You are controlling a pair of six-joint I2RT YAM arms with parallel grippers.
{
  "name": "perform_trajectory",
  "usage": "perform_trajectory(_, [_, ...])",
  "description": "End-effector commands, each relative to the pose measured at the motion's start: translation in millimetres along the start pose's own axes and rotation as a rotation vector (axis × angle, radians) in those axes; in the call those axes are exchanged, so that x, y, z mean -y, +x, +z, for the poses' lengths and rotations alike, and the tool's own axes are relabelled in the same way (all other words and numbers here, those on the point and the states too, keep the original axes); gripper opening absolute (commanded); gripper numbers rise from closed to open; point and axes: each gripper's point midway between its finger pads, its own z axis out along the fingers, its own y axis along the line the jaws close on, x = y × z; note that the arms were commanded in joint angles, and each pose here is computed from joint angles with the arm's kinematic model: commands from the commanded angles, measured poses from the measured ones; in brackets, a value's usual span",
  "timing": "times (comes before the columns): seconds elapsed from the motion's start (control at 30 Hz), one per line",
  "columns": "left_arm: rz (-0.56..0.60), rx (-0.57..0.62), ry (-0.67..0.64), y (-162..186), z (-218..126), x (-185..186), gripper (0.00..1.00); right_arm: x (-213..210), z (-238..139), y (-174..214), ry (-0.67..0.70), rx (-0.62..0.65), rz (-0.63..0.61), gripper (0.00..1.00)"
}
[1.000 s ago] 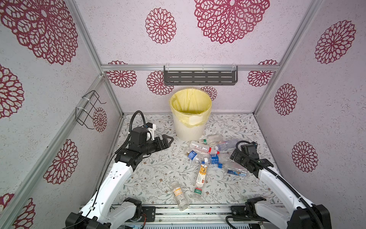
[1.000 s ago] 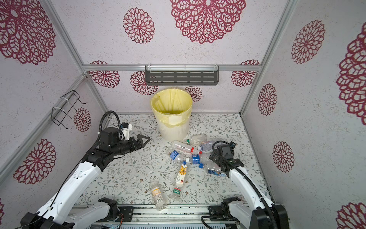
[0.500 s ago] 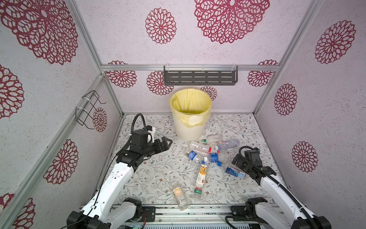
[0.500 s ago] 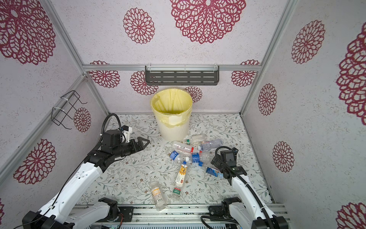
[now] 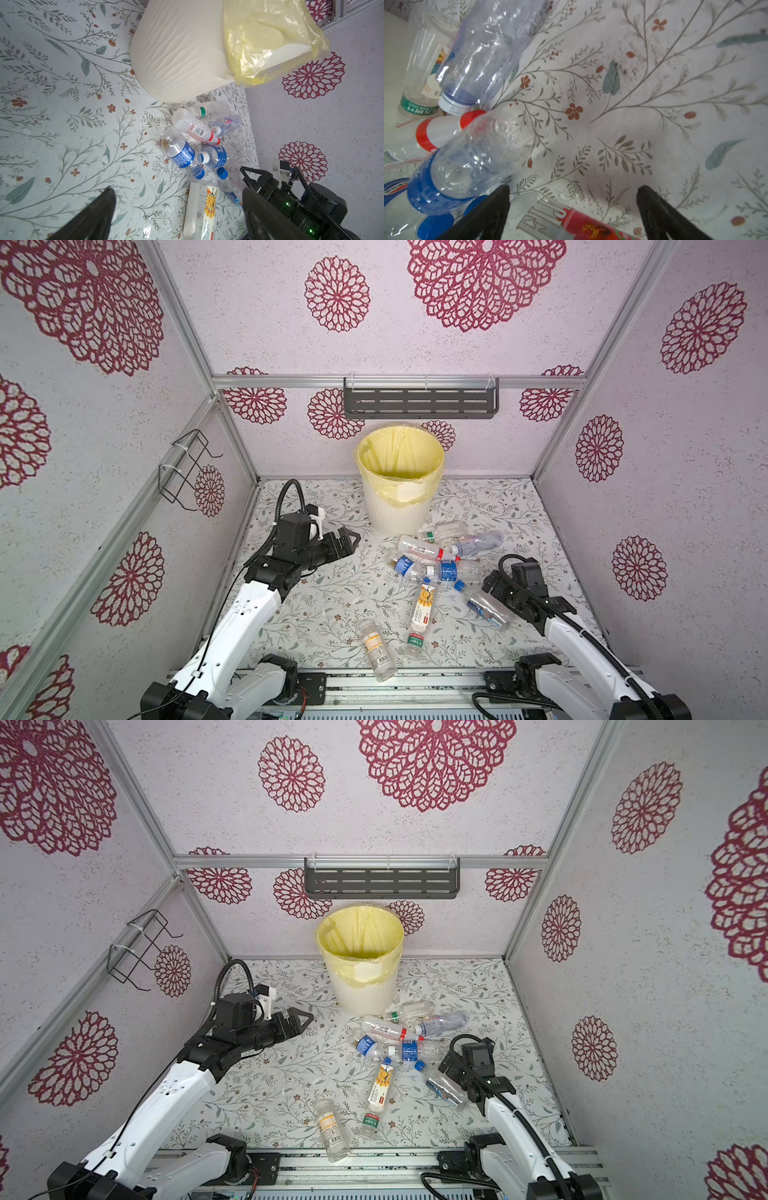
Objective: Throw the plastic bottles in the bin
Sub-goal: 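Lower the right gripper onto the blue-capped clear bottle and close it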
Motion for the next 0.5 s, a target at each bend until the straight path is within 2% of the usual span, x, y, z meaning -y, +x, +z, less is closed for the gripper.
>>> perform_trajectory(0.0, [0.027, 0.017, -0.003, -7, -3, 3, 0.97, -10, -5, 5, -0.071, -0.006, 0.055, 0.99])
perform_trajectory(0.3, [0.027, 0.01, -0.004, -6, -1, 2, 0.97, -22, -19, 21, -0.105, -0.016, 0.053, 0.99])
perform_trajectory(0.47, [0.026, 0.01, 0.007, -6, -1, 4, 0.97, -20, -22, 31, -0.019, -0.079, -0.004, 0.99])
